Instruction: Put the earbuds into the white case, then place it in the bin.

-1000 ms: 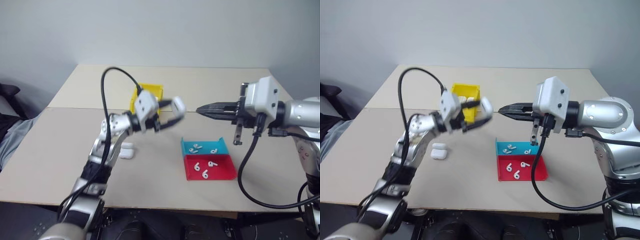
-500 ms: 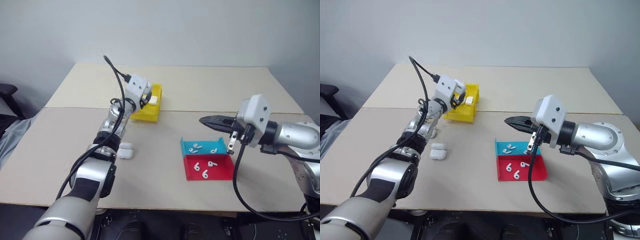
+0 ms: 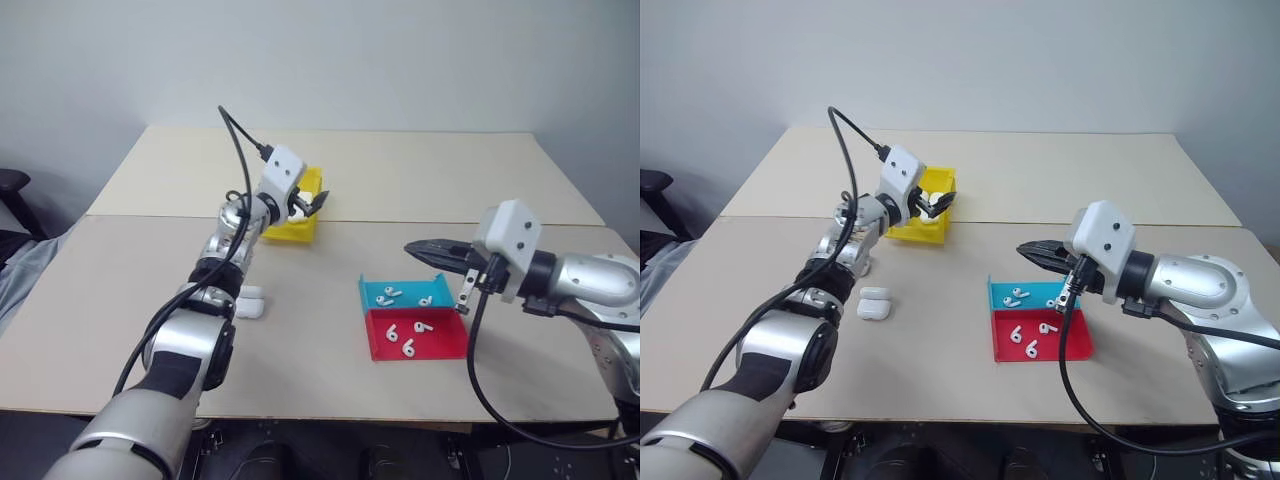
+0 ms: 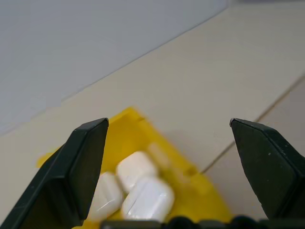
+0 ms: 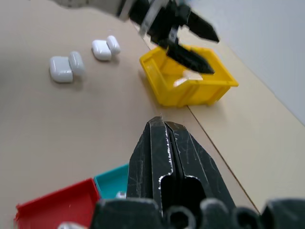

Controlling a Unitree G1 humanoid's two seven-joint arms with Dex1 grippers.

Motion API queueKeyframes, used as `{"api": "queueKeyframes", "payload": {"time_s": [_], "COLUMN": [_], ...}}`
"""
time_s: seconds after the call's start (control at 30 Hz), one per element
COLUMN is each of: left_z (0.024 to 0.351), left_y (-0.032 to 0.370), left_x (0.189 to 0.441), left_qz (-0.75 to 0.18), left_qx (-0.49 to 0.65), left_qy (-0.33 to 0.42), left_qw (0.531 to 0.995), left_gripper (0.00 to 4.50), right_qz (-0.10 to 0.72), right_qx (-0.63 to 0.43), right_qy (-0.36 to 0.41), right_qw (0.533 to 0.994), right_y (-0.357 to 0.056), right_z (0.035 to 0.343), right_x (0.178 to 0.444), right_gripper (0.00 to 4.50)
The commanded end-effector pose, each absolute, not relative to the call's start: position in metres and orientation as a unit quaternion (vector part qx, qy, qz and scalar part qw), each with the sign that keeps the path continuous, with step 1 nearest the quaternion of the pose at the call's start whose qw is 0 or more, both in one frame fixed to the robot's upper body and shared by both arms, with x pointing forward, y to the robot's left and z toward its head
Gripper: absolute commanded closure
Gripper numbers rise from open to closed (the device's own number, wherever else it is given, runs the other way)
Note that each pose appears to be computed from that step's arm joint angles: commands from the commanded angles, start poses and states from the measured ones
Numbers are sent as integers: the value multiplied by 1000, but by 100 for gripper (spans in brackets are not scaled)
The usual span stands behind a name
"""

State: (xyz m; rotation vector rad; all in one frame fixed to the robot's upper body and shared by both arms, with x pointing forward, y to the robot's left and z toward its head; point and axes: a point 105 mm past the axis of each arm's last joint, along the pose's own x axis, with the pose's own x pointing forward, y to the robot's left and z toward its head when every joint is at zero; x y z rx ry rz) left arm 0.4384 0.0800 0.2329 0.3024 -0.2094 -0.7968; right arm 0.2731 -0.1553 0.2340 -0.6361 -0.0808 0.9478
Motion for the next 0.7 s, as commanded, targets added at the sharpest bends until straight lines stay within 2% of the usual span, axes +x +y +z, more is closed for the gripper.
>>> {"api": "queueKeyframes", "payload": {"time_s": [0.03, 0.13, 0.43, 0.7], "left_z": [253, 241, 220, 210], "left_y": [96, 121, 174, 180], "left_x": [382, 347, 257, 232], "left_qz": [-504, -540, -576, -579], "left_qx": [129, 151, 172, 176], "left_qy": [-142, -105, -29, 7], "left_qw": [842, 821, 799, 796], "left_gripper": [6, 6, 6, 6], "right_qz": [457, 467, 493, 513], "right_qx": [-347, -373, -413, -438], "right_qy": [-23, 12, 66, 30], "right_qw": [818, 802, 763, 738], "right_y": [-176, -198, -248, -249], "right_z": [237, 227, 212, 205], "right_x": [257, 248, 233, 229], "right_gripper": [450, 450, 450, 450]}}
